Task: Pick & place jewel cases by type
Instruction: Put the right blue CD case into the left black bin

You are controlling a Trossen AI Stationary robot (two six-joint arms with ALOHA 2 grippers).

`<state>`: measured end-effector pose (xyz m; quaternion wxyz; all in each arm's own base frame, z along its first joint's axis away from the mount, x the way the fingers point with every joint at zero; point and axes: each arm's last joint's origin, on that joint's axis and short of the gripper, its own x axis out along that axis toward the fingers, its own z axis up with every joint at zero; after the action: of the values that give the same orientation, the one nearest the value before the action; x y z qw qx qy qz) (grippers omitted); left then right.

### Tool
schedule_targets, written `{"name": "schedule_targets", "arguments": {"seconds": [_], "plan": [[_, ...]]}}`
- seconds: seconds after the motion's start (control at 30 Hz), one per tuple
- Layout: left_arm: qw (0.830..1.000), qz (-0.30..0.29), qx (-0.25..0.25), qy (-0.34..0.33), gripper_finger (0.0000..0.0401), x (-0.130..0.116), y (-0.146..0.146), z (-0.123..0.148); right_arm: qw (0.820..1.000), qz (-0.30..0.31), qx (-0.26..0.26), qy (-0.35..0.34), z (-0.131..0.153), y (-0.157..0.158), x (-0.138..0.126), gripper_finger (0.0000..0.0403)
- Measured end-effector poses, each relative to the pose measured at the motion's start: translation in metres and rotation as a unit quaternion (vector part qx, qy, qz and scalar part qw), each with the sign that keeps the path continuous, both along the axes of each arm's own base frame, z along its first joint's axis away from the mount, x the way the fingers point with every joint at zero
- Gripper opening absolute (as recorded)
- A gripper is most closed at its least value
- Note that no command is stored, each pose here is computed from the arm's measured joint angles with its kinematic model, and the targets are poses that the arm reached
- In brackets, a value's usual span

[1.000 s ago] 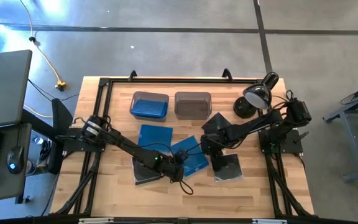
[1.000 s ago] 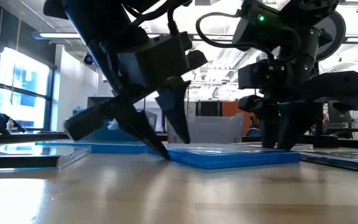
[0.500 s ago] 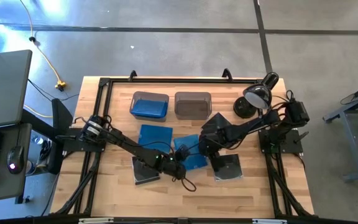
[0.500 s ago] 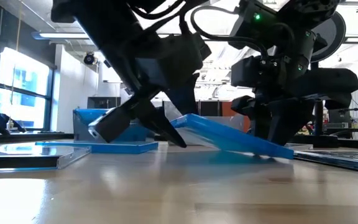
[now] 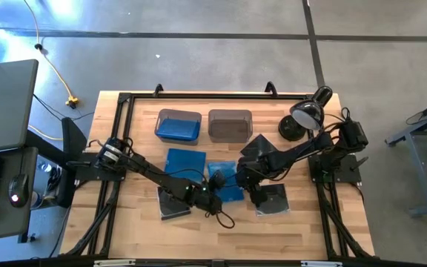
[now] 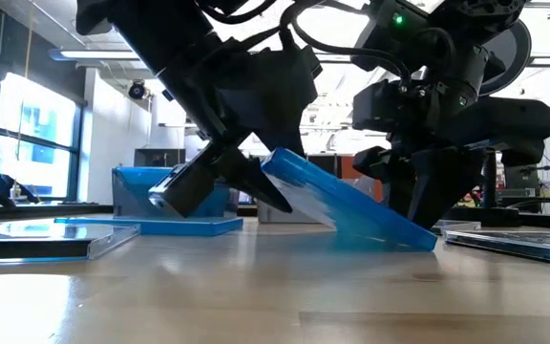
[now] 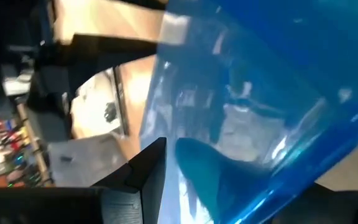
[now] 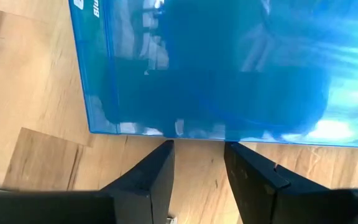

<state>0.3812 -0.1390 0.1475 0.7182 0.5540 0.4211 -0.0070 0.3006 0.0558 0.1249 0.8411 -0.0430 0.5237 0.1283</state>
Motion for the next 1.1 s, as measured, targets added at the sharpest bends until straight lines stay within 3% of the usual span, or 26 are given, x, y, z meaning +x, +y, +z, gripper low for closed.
{"name": "schedule_targets", "arguments": {"seconds": [0.2, 0.47, 0.77, 1.0, 1.1], "plan": [[1.0, 0.0, 0.027, 0.006, 0.0138, -0.007, -0.01, -0.001, 1.0, -0.001, -0.002, -0.003, 0.002, 0.0, 0.0, 0.0138], [0.999, -0.009, 0.045, -0.011, 0.0024, -0.014, -0.027, 0.003, 1.0, -0.003, 0.0, -0.022, 0.009, 0.0, 0.0, 0.0138], [0.991, 0.033, 0.132, -0.018, 0.0051, -0.022, -0.026, 0.005, 0.997, -0.008, -0.016, -0.069, 0.032, 0.003, -0.003, 0.0138], [0.977, 0.069, 0.197, -0.029, 0.0012, -0.039, -0.026, 0.021, 0.985, -0.017, -0.038, -0.17, 0.083, 0.013, -0.02, 0.0138], [0.972, 0.096, 0.208, -0.05, 0.0013, -0.047, -0.022, 0.033, 0.973, -0.026, -0.047, -0.222, 0.106, 0.02, -0.03, 0.0138]]}}
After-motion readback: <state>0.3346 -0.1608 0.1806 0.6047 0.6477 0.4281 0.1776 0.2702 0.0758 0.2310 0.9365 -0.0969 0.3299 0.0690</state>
